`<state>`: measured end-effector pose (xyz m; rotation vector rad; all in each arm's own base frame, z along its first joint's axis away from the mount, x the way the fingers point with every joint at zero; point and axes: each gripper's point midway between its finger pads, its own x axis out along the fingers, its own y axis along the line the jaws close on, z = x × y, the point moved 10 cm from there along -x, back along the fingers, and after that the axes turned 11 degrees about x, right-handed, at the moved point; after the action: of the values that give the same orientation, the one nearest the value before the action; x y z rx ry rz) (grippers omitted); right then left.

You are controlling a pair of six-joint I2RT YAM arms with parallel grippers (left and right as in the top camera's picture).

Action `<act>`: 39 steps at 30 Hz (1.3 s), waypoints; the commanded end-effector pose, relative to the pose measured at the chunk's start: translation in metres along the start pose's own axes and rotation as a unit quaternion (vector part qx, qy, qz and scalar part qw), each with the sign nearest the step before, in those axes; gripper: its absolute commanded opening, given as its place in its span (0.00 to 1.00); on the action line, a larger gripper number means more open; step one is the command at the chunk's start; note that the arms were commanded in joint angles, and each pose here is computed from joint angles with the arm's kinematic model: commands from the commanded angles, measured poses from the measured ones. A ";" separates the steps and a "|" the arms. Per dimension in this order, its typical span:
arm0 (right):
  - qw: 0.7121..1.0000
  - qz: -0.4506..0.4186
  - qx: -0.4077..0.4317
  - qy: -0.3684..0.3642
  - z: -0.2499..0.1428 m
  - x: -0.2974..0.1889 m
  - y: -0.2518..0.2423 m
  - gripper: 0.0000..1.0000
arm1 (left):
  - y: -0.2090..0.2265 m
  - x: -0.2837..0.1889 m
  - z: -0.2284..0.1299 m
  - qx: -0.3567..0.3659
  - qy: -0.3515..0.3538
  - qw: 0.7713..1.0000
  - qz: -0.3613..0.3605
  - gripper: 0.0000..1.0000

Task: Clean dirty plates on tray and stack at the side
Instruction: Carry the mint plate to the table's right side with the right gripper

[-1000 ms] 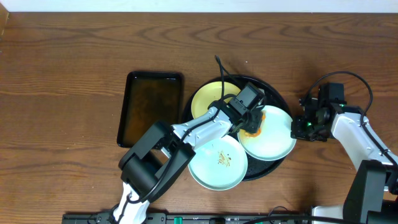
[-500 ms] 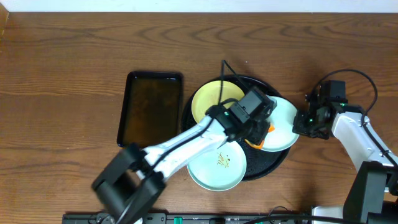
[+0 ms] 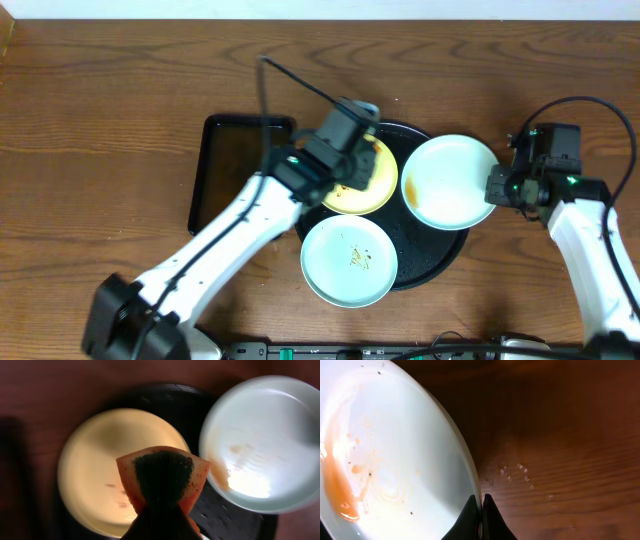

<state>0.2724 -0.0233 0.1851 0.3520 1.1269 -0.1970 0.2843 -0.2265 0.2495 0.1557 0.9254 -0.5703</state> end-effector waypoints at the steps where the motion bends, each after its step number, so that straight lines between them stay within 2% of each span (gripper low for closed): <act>1: 0.996 -0.012 -0.048 -0.068 0.007 -0.031 0.010 0.01 | 0.031 -0.029 0.007 -0.023 -0.032 0.998 0.044 0.08; 7: 0.971 -0.150 -0.092 -0.164 0.004 -0.060 0.022 0.01 | 0.082 -0.050 -0.002 -0.116 -0.020 0.989 0.092 0.07; 14: 0.925 -0.253 -0.151 -0.240 -0.008 -0.071 0.055 0.01 | 0.120 -0.058 -0.012 -0.168 -0.004 0.978 0.126 0.07; 22: 0.877 -0.273 -0.237 -0.317 -0.033 -0.084 0.106 0.01 | 0.136 -0.063 -0.016 -0.188 -0.003 0.972 0.140 0.07; 26: 0.856 -0.302 -0.241 -0.342 -0.036 -0.087 0.112 0.01 | 0.136 -0.063 -0.016 -0.188 -0.003 0.972 0.140 0.07; 29: 0.856 -0.307 -0.225 -0.350 -0.032 -0.088 0.110 0.01 | 0.136 -0.063 -0.016 -0.188 -0.003 0.972 0.140 0.07; 33: 0.870 -0.305 -0.149 -0.359 -0.019 -0.085 0.096 0.01 | 0.136 -0.063 -0.016 -0.188 -0.003 0.972 0.140 0.07; 39: 0.914 -0.269 -0.035 -0.300 0.013 -0.068 0.045 0.01 | 0.135 -0.062 -0.016 -0.188 -0.002 0.972 0.140 0.08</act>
<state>0.2626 0.0334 0.2586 -0.2739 0.5768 -0.6829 0.3174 -0.0843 0.2703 -0.0459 0.9802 -0.1384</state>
